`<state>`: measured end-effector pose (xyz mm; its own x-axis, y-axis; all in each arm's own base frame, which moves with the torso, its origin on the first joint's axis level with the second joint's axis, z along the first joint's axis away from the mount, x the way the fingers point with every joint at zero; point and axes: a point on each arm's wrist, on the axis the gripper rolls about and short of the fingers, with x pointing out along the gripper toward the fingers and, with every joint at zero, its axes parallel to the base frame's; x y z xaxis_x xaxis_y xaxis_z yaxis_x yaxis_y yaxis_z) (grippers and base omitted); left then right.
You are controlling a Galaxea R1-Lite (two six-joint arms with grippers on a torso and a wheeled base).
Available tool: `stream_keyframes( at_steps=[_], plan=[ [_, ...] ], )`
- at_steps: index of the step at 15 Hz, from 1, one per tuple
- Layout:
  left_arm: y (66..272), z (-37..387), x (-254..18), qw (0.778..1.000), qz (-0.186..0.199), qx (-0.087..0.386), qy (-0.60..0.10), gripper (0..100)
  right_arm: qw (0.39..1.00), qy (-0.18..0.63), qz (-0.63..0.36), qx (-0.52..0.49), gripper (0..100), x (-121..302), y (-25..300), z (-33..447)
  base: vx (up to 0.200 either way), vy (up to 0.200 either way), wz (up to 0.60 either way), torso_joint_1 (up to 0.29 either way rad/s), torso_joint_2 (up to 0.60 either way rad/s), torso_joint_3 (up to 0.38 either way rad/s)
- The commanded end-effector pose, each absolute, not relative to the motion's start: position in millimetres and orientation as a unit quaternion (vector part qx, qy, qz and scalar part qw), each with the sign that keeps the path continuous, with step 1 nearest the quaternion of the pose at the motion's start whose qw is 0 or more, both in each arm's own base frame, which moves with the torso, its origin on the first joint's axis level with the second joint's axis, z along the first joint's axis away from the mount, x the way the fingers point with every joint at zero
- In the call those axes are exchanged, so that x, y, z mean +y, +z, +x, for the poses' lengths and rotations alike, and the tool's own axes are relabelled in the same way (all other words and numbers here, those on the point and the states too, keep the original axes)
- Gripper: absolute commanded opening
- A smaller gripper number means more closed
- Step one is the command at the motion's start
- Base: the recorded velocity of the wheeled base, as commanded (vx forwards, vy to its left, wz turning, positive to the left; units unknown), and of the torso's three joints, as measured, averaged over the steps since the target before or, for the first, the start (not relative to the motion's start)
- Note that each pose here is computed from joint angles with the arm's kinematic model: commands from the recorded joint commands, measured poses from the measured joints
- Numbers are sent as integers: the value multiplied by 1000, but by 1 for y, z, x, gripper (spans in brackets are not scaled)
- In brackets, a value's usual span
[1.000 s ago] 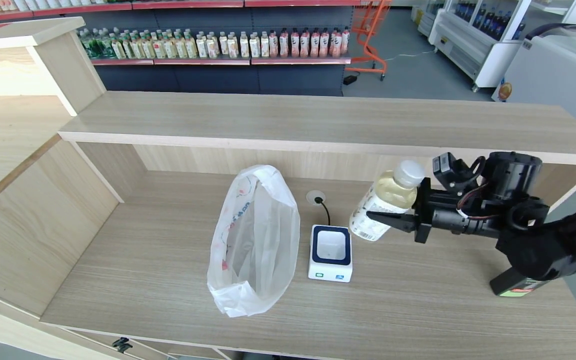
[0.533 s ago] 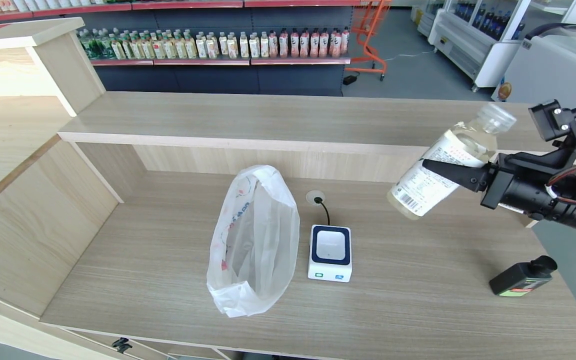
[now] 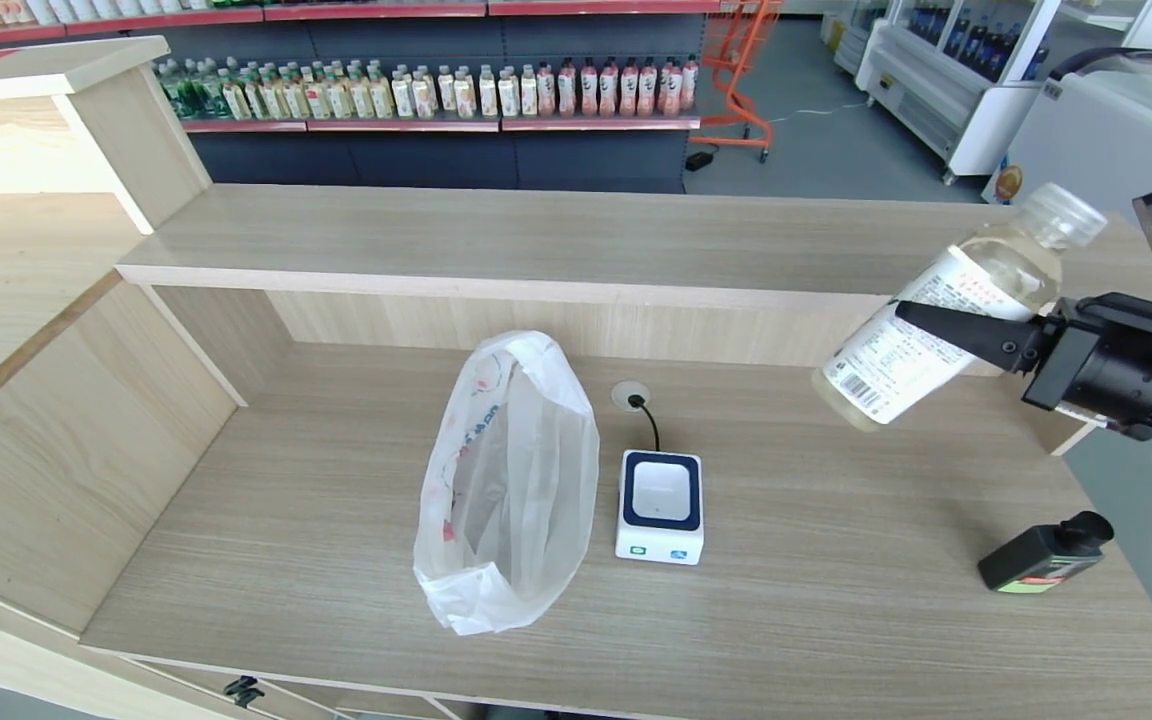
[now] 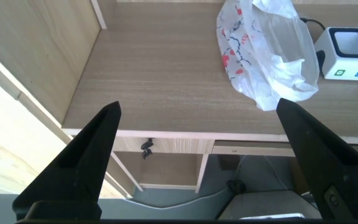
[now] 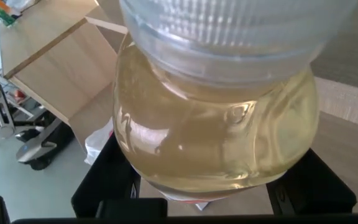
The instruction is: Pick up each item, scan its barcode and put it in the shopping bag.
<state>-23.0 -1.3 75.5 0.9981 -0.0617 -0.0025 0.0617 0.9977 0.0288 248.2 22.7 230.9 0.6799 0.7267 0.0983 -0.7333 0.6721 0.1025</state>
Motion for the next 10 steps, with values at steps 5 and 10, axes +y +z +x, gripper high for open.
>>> stream_keyframes(
  at_steps=[5,10],
  plan=[
    [75,-23,-1,999,15,1,-31,100,901,421,100,34,0,36,230,233,0,200,0,4,4,0],
    [75,-23,-1,999,14,2,-30,100,878,459,110,84,0,70,210,256,0,80,0,-3,-1,2]
  ],
)
